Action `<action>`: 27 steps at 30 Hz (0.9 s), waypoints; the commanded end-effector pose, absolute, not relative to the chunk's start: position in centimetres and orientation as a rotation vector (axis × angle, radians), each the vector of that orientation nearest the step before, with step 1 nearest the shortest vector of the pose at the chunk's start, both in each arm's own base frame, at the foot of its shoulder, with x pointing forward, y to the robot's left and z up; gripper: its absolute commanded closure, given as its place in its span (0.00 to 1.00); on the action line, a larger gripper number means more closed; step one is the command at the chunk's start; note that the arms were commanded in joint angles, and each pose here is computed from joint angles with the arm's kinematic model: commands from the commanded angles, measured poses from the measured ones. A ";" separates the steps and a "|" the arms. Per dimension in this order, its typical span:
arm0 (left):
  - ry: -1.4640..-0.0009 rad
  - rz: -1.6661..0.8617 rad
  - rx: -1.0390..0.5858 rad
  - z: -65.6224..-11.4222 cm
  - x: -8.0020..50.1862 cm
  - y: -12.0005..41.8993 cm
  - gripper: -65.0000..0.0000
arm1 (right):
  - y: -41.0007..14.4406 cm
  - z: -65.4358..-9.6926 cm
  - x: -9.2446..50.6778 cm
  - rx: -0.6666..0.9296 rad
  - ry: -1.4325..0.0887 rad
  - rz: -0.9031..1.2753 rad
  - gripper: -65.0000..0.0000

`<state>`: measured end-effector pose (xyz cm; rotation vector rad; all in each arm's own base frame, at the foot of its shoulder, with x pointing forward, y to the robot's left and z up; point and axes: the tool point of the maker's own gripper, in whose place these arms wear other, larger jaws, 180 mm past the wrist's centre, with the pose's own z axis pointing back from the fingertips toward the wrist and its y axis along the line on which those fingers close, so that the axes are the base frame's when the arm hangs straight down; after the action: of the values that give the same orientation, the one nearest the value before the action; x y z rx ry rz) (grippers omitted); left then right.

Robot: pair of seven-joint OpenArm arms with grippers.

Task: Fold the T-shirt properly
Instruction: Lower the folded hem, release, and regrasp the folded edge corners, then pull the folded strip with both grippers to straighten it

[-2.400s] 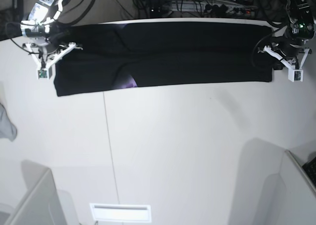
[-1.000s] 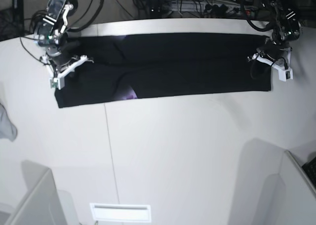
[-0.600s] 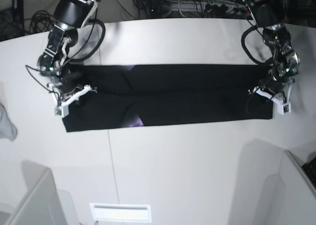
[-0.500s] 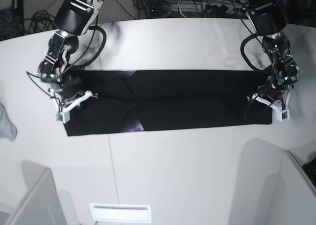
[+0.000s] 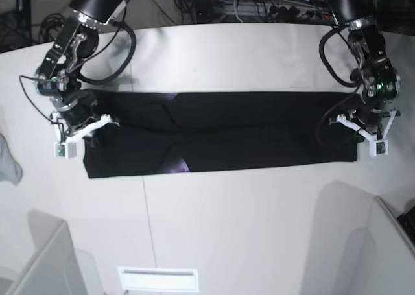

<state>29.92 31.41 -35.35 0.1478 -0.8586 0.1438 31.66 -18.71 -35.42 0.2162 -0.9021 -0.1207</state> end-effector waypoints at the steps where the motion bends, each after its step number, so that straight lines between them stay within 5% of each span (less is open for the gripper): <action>1: -0.910 0.124 0.166 -33.7 30.2 31.5 1.00 | -19.1 -33.7 32.3 0.215 -0.963 -0.109 1.00; 9: -0.985 0.278 -0.117 -33.1 28.0 32.9 1.00 | -19.2 -35.1 30.5 0.212 -0.919 -0.113 1.00; 16: -0.934 0.322 -0.098 -34.9 27.4 35.6 1.00 | -19.1 -35.9 29.7 0.212 -0.893 -0.115 1.00; 17: -0.951 0.328 -0.093 -34.7 27.4 35.8 0.96 | -19.1 -35.9 29.6 0.211 -0.892 -0.116 1.00; 20: -0.974 0.342 -0.090 -34.9 27.5 36.1 0.53 | -19.1 -36.1 29.4 0.212 -0.884 -0.117 1.00; 23: -0.954 0.364 -0.097 -35.8 27.2 36.4 0.21 | -19.1 -36.2 29.2 0.211 -0.881 -0.117 1.00; 27: -0.956 0.391 -0.117 -36.2 28.2 36.5 0.14 | -19.1 -36.5 28.9 0.211 -0.871 -0.118 1.00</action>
<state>27.27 35.75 -37.95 -0.1283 -0.8979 0.4075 28.09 -19.00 -37.81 0.2068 -0.8164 -0.1247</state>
